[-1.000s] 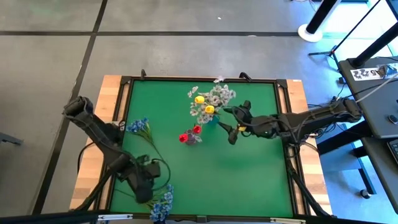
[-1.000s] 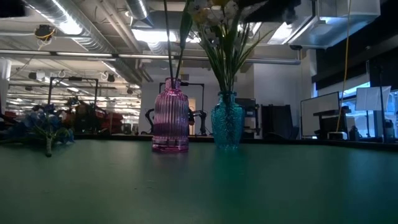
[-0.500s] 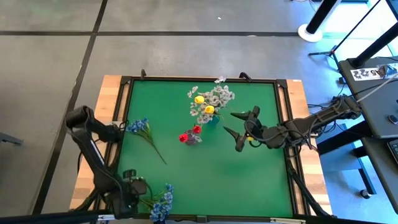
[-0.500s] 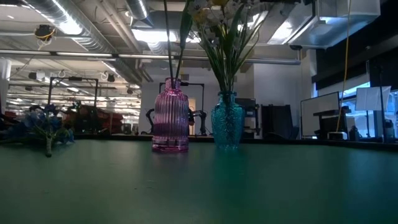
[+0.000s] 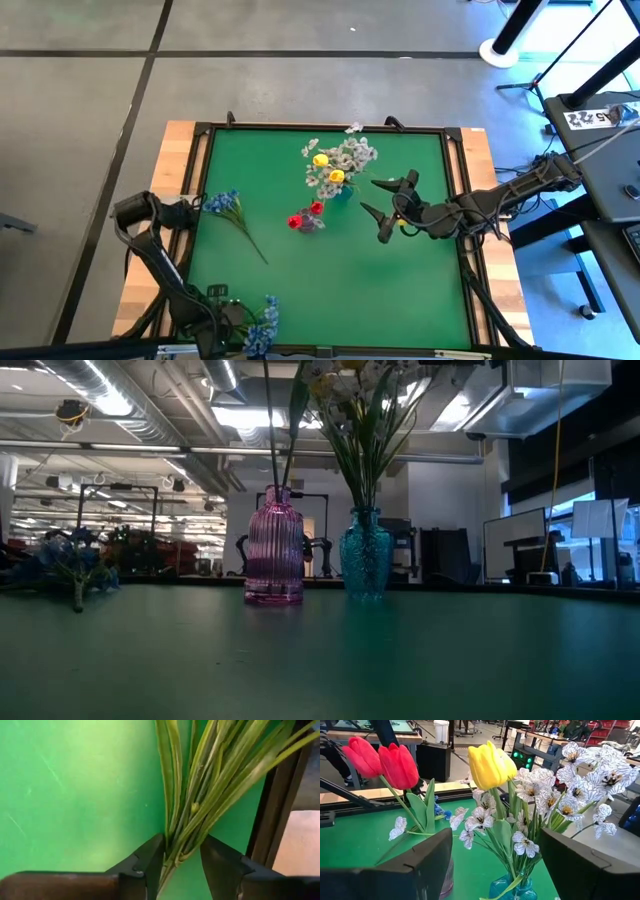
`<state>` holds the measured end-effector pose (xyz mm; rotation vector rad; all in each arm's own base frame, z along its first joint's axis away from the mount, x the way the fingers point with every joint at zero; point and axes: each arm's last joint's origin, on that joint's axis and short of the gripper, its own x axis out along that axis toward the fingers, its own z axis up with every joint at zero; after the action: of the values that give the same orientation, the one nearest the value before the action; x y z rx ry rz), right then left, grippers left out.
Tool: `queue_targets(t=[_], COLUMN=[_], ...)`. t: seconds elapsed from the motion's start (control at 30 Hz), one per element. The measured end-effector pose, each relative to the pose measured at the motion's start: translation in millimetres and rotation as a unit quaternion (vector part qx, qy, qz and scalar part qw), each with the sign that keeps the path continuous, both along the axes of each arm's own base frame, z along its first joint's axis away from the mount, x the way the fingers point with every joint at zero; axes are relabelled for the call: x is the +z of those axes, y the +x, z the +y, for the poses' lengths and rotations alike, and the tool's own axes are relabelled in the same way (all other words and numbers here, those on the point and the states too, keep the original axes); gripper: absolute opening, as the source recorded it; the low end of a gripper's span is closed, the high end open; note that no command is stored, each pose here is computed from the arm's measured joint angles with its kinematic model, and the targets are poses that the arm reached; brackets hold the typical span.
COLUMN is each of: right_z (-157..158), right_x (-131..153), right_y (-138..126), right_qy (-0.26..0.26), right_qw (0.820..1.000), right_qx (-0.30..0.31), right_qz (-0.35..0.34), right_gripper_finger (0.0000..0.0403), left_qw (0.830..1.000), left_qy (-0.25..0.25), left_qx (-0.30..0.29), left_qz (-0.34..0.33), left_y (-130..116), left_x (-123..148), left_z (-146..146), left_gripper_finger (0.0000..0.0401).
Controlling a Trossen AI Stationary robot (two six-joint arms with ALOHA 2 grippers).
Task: Sort flowers into vase by color
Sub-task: Put the blue flowers into the purple vase
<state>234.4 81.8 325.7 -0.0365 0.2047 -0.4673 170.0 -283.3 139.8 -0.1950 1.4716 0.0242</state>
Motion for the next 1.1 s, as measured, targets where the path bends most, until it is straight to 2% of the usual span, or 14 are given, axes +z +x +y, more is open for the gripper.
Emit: queue_targets(t=[0.17, 0.3, 0.43, 0.6, 0.67, 0.77, 0.9, 1.0, 1.1], right_z=[7, 30, 62, 96, 107, 123, 137, 143, 145], right_x=[3, 10, 9, -4, -13, -31, -58, -70, -76], right_y=[-4, -15, -32, -46, -46, -41, -29, -24, -22], right_qy=[-0.005, -0.047, -0.072, -0.061, -0.057, -0.05, -0.049, -0.042, -0.032], right_qw=[1.0, 0.996, 0.986, 0.975, 0.972, 0.971, 0.97, 0.97, 0.971], right_qx=[0.016, 0.075, 0.152, 0.212, 0.224, 0.229, 0.226, 0.222, 0.219], right_qz=[-0.003, 0.004, 0.01, 0.025, 0.035, 0.052, 0.081, 0.09, 0.094], right_gripper_finger=[0.0293, 0.0293, 0.0293, 0.0293, 0.0293, 0.0293, 0.0293, 0.0293, 0.0293], left_qw=[1.0, 0.999, 0.994, 0.978, 0.963, 0.931, 0.892, 0.851, 0.81], left_qy=[0.011, 0.029, 0.052, 0.029, 0.027, 0.031, 0.039, 0.045, 0.094], left_qx=[0.014, 0.006, 0.03, 0.028, 0.023, 0.016, -0.027, -0.067, -0.096], left_qz=[-0.007, -0.032, -0.09, -0.204, -0.265, -0.363, -0.45, -0.52, -0.571], left_y=[6, 9, 20, 36, 46, 61, 72, 72, 59], left_x=[0, 1, 10, 44, 59, 82, 106, 133, 159], left_z=[5, 8, 19, 28, 32, 37, 39, 38, 40], left_gripper_finger=[0.0076, 0.0016, 0.0021, 0.0019, 0.0018, 0.0018, 0.0018, 0.0018, 0.0019])
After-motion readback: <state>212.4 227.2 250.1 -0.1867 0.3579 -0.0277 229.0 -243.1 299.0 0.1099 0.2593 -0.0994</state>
